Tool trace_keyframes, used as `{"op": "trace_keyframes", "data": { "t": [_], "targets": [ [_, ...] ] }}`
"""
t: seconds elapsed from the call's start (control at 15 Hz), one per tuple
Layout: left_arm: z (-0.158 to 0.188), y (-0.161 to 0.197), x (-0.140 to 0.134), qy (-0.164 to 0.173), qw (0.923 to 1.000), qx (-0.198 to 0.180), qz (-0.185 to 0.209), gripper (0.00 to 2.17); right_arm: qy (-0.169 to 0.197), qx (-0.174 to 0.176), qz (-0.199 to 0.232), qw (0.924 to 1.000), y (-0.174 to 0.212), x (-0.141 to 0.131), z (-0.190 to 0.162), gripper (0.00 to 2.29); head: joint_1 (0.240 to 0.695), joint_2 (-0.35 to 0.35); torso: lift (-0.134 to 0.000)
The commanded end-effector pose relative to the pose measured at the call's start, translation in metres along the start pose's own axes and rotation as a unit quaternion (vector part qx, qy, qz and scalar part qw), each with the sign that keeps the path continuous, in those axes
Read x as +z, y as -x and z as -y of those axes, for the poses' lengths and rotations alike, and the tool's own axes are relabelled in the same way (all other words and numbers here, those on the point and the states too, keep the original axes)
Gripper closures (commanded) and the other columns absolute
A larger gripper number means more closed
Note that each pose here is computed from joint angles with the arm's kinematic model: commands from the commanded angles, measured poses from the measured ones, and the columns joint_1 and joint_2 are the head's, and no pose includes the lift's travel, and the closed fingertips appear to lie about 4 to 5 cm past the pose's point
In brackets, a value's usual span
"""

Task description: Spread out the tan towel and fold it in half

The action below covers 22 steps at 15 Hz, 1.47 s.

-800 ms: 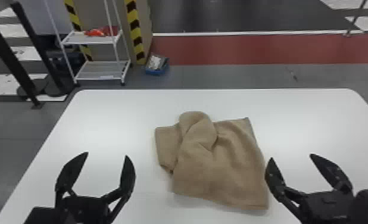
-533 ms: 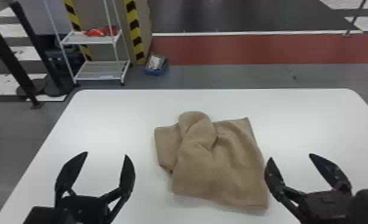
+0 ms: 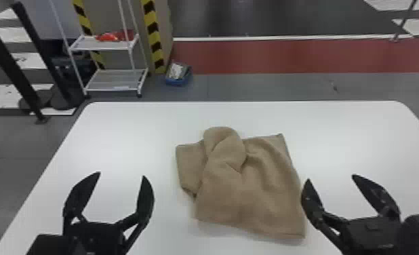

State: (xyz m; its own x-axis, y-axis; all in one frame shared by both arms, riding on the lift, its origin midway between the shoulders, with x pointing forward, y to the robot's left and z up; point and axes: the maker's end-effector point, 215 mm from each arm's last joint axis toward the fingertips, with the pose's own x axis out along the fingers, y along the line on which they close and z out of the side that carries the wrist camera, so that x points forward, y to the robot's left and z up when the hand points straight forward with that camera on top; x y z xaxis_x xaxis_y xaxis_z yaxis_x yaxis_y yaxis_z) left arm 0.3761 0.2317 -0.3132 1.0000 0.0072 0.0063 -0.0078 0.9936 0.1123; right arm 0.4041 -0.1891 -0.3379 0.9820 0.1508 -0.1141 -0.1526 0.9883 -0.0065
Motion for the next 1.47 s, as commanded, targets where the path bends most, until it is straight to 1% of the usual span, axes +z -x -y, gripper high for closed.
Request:
{"op": "trace_keyframes", "data": {
  "t": [0.0,0.07,0.13,0.2,0.27,0.33,0.4,0.47,0.6,0.67,0.87,0.93,1.07,1.27,1.4],
  "targets": [
    [0.0,-0.001,0.001,0.003,1.0,0.003,0.0,0.14,0.0,0.0,0.001,1.0,0.0,0.001,0.0,0.09,0.695,0.063,-0.124],
    [0.0,-0.001,0.001,0.002,1.0,0.002,0.0,0.14,0.001,0.0,0.0,1.0,0.0,0.001,0.0,0.09,0.695,0.062,-0.124],
    [0.0,-0.001,0.001,0.003,1.0,0.002,0.0,0.14,0.023,0.002,-0.006,0.9997,-0.001,-0.002,0.0,0.09,0.695,0.062,-0.124],
    [0.0,-0.001,0.001,0.003,1.0,0.002,0.0,0.14,0.064,0.011,-0.01,0.9979,-0.001,-0.002,-0.003,0.09,0.695,0.062,-0.124],
    [0.0,-0.001,0.001,0.003,1.0,0.002,0.0,0.14,0.104,0.03,-0.013,0.994,-0.001,0.0,-0.01,0.09,0.695,0.063,-0.124],
    [0.0,-0.001,-0.001,0.003,1.0,0.002,-0.001,0.14,0.145,0.046,-0.019,0.9882,0.002,0.003,-0.015,0.09,0.695,0.066,-0.124],
    [0.0,-0.002,-0.002,0.003,1.0,0.001,-0.002,0.14,0.173,0.07,-0.036,0.9818,0.005,0.001,-0.021,0.08,0.695,0.081,-0.124],
    [0.001,-0.002,-0.002,0.002,1.0,0.0,-0.002,0.14,0.205,0.095,-0.068,0.9719,0.011,-0.006,-0.024,0.08,0.695,0.09,-0.124],
    [0.003,-0.002,-0.001,0.004,1.0,-0.001,-0.002,0.14,0.266,0.114,-0.126,0.9488,0.021,-0.027,-0.02,0.08,0.695,0.108,-0.124],
    [0.004,-0.002,-0.002,0.004,1.0,-0.002,-0.003,0.14,0.283,0.117,-0.145,0.9408,0.024,-0.034,-0.017,0.09,0.695,0.109,-0.124],
    [0.004,-0.002,-0.003,0.004,1.0,-0.002,-0.005,0.14,0.313,0.129,-0.197,0.92,0.035,-0.052,-0.005,0.09,0.695,0.085,-0.124],
    [0.004,-0.003,-0.004,0.004,1.0,-0.002,-0.006,0.14,0.316,0.134,-0.204,0.9167,0.036,-0.056,-0.005,0.09,0.695,0.08,-0.124],
    [0.005,-0.003,-0.004,0.004,1.0,-0.003,-0.006,0.14,0.311,0.147,-0.215,0.9142,0.036,-0.068,-0.009,0.12,0.695,0.065,-0.124],
    [0.005,-0.003,-0.007,0.004,1.0,-0.003,-0.008,0.14,0.309,0.155,-0.23,0.9099,0.028,-0.086,-0.014,0.15,0.695,0.063,-0.124],
    [0.004,-0.004,-0.008,0.004,1.0,-0.002,-0.009,0.14,0.309,0.173,-0.245,0.9025,0.026,-0.102,-0.023,0.15,0.695,0.066,-0.124]
  ]
}}
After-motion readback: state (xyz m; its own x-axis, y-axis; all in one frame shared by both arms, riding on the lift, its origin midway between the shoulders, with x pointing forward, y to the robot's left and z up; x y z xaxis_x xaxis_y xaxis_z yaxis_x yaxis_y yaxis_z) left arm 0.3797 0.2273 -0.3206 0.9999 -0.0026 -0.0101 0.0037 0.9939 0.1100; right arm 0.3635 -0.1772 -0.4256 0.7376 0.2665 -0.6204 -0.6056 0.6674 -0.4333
